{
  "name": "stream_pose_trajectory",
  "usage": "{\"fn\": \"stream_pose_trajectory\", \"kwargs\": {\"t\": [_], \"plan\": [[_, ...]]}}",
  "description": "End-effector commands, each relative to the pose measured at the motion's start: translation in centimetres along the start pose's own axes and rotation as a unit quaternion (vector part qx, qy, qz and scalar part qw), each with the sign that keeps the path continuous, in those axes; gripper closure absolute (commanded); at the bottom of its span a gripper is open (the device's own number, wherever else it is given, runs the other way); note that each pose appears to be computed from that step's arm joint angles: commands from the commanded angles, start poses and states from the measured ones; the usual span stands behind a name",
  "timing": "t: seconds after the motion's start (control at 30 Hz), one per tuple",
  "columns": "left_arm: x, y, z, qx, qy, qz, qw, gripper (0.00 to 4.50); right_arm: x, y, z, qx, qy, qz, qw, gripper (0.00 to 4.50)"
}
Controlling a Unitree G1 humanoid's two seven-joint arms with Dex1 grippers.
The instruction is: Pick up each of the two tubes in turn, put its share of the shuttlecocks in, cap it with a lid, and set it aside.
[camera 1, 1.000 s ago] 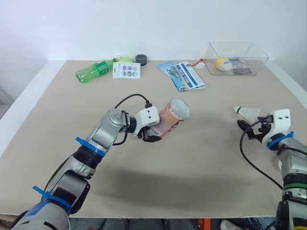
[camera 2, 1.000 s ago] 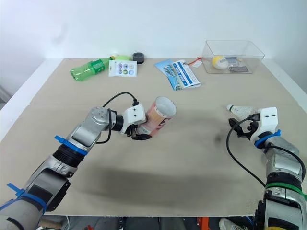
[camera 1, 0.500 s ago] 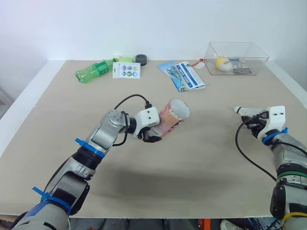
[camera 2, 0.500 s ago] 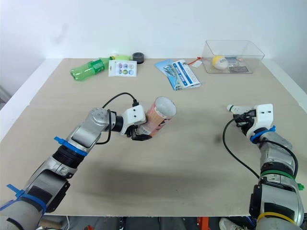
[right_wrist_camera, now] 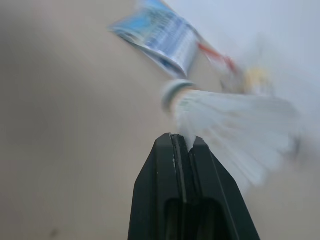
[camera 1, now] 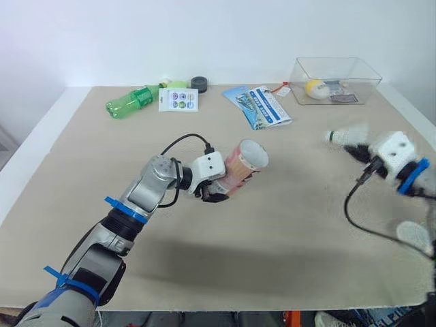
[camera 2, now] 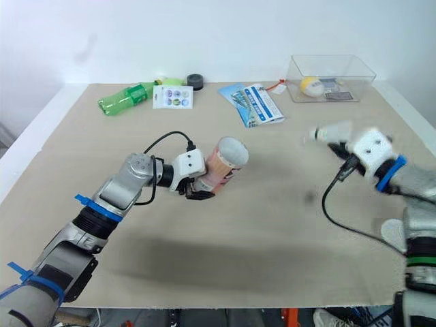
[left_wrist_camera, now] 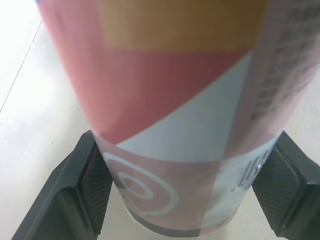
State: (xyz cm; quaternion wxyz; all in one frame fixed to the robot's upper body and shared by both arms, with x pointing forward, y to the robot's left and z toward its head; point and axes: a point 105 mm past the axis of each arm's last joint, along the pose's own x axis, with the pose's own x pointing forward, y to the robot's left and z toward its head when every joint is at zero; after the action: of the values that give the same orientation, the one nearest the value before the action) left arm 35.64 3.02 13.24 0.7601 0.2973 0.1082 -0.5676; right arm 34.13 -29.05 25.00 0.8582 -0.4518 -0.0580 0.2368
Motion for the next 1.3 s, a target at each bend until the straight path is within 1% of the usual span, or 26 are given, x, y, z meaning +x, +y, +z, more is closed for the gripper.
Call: {"fn": "stream_pose_trajectory", "kwargs": {"t": [0.03,0.17,0.3,0.37,0.47,0.7,0.8,0.83,0.9,0.97,1.03,1.07,1.1,1.17,1.23,1.3], "plan": [[0.3,-0.1,0.8,0.004,-0.018,-0.007,1.0,0.88,1.0,0.6,8.1,-0.095,-0.09,0.093,0.987,4.47],[0.6,-0.2,0.9,0.001,-0.023,-0.008,1.0,0.88,1.8,2.4,13.1,-0.154,-0.154,0.182,0.959,4.47],[0.7,-0.2,0.9,0.002,-0.023,-0.01,1.0,0.88,2.0,3.8,15.7,-0.195,-0.191,0.245,0.93,4.47],[0.7,-0.1,1.0,0.003,-0.024,-0.01,1.0,0.88,2.2,4.1,15.7,-0.22,-0.19,0.266,0.919,4.47],[0.8,0.0,1.2,0.004,-0.026,-0.01,1.0,0.88,2.5,4.2,14.7,-0.244,-0.173,0.287,0.91,4.47],[0.8,-0.1,1.0,0.001,-0.025,-0.011,1.0,0.88,2.5,5.0,14.1,-0.274,-0.178,0.325,0.887,4.47],[0.9,-0.3,1.0,0.001,-0.024,-0.012,1.0,0.88,2.6,5.5,13.9,-0.268,-0.178,0.344,0.882,4.47],[0.9,-0.3,1.0,0.001,-0.024,-0.012,1.0,0.88,2.7,5.6,14.0,-0.269,-0.183,0.346,0.88,3.85],[1.0,-0.4,1.0,0.0,-0.025,-0.013,1.0,0.88,2.8,5.5,14.4,-0.254,-0.192,0.347,0.882,3.03],[1.0,-0.4,1.0,0.0,-0.025,-0.012,1.0,0.88,2.9,5.3,14.9,-0.251,-0.2,0.342,0.883,2.07],[1.0,-0.4,1.0,-0.001,-0.026,-0.011,1.0,0.88,2.9,5.2,15.0,-0.235,-0.199,0.347,0.886,1.0],[1.0,-0.4,1.0,-0.001,-0.026,-0.011,1.0,0.88,2.9,4.9,15.4,-0.222,-0.208,0.341,0.889,0.49],[1.0,-0.3,1.0,-0.001,-0.025,-0.01,1.0,0.88,2.8,4.4,15.9,-0.189,-0.221,0.334,0.897,0.05],[0.9,-0.3,1.0,0.0,-0.025,-0.01,1.0,0.88,2.9,3.0,17.0,-0.123,-0.244,0.315,0.909,0.05],[1.0,-0.4,1.0,0.003,-0.024,-0.011,1.0,0.88,3.4,1.8,17.2,-0.093,-0.243,0.298,0.918,0.05],[1.1,-0.4,1.1,0.006,-0.025,-0.014,1.0,0.88,4.1,1.3,16.4,-0.113,-0.222,0.298,0.922,0.69]]}}
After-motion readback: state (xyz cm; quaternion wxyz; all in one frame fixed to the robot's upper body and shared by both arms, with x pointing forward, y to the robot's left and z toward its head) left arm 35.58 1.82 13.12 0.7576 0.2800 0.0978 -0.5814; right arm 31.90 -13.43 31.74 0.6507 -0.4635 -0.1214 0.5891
